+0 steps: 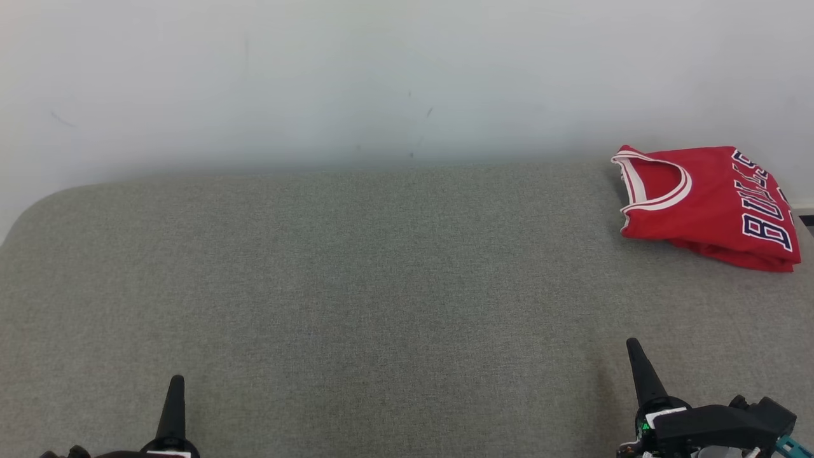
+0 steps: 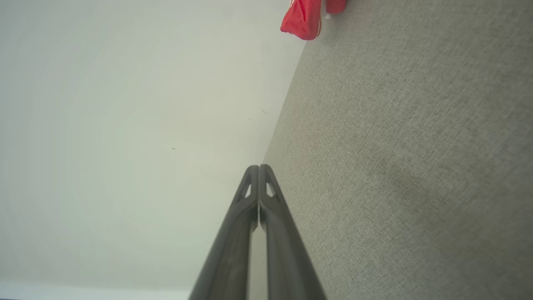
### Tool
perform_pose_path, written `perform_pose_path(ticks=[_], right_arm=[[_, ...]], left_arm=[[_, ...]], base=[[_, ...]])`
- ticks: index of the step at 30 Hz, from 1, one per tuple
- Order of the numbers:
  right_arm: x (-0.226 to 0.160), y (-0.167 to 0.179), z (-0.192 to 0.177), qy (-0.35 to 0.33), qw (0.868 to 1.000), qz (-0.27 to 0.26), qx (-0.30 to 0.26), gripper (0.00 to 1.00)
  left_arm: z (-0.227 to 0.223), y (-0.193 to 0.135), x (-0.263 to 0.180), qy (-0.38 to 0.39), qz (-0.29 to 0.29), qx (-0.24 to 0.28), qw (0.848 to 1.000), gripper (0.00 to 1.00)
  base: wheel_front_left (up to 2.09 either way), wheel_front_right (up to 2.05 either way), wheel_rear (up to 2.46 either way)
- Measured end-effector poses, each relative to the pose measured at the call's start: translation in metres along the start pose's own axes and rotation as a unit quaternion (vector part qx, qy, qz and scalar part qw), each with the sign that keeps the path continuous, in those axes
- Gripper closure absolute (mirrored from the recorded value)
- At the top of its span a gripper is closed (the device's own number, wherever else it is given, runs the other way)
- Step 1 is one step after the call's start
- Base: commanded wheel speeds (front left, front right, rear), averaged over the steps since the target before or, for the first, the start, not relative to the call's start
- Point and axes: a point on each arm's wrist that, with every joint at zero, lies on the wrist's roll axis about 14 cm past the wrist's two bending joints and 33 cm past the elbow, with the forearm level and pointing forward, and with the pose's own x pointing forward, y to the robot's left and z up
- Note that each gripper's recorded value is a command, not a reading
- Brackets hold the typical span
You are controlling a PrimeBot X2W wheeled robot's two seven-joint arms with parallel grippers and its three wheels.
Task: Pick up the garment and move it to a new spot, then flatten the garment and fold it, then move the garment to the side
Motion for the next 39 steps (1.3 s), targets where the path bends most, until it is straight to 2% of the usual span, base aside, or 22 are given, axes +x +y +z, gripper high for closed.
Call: perform_pose_path(ticks=[39], right_arm=[[0.012, 0.012, 0.001, 0.008, 0.988, 0.022, 0.154, 1.0]], left_arm=[[0.001, -0.017, 0.012, 0.013, -0.031, -0.157, 0.987, 1.0]], base=[[0.0, 0.0, 0.0]])
